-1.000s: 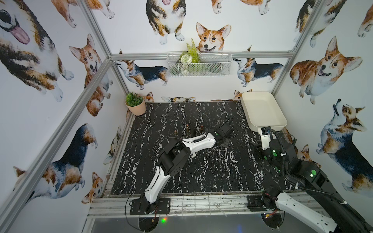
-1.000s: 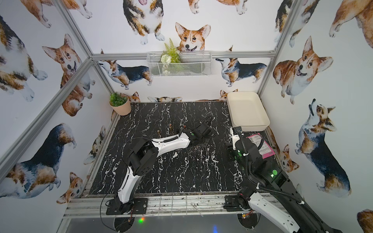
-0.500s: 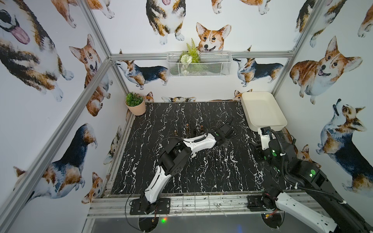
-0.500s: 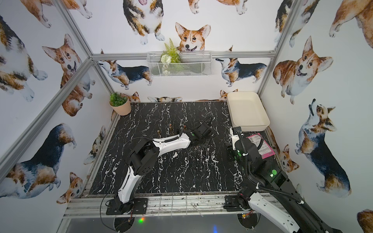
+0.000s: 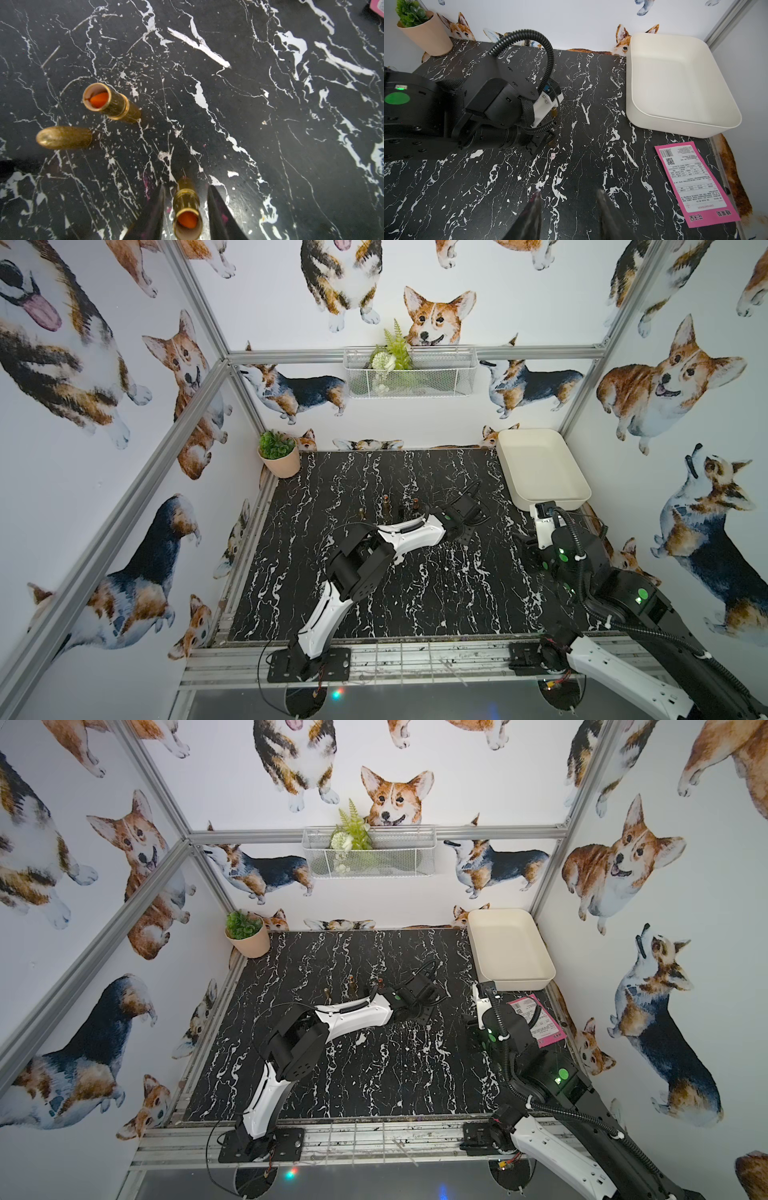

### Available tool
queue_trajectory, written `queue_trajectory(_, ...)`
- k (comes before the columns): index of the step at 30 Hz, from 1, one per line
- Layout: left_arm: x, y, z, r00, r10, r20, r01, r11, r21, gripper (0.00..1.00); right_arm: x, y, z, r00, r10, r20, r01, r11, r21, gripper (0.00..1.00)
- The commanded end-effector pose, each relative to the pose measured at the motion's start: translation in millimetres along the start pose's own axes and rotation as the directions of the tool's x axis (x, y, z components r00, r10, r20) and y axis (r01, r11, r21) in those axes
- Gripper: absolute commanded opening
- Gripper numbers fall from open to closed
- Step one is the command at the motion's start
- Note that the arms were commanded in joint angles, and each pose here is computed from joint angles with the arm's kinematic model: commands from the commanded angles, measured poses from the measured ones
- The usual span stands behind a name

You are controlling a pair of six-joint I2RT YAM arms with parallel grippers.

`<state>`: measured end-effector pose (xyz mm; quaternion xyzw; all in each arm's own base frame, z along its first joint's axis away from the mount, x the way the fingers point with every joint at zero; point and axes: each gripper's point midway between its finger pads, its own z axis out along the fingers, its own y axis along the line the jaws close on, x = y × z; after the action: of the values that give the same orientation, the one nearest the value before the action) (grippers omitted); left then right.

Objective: Open the lipstick cap
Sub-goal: Place the lipstick at the center of the board, then reset both arms

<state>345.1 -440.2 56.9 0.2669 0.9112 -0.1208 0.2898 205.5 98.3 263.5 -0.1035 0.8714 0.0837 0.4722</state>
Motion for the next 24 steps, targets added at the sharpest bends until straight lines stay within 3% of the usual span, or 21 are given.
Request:
queue_trajectory(1,-4,2,-2,1.000,-0.010,0.009,0.011,1.000,-0.010,0.44,-8,0,0,0.999,0.007,0.032,-0.008,1.000,0.005,0.46)
queue_trajectory(5,-13,4,-12,1.000,-0.021,0.022,0.021,1.000,-0.003,0.46,-9,0,0,0.999,0.007,0.034,-0.007,1.000,0.003,0.46)
queue_trajectory(12,-48,12,-57,0.996,-0.062,0.069,0.060,0.997,0.039,0.52,-16,6,4,0.999,0.001,0.044,-0.001,1.000,-0.009,0.46)
queue_trajectory(18,-67,44,-106,0.978,-0.181,0.101,0.173,0.982,0.077,0.60,-39,20,15,0.998,-0.010,0.059,0.012,0.999,-0.038,0.46)
queue_trajectory(24,-72,83,-162,0.969,-0.201,0.142,0.197,0.979,0.042,0.67,-67,36,31,0.995,0.025,0.101,-0.015,0.995,-0.096,0.46)
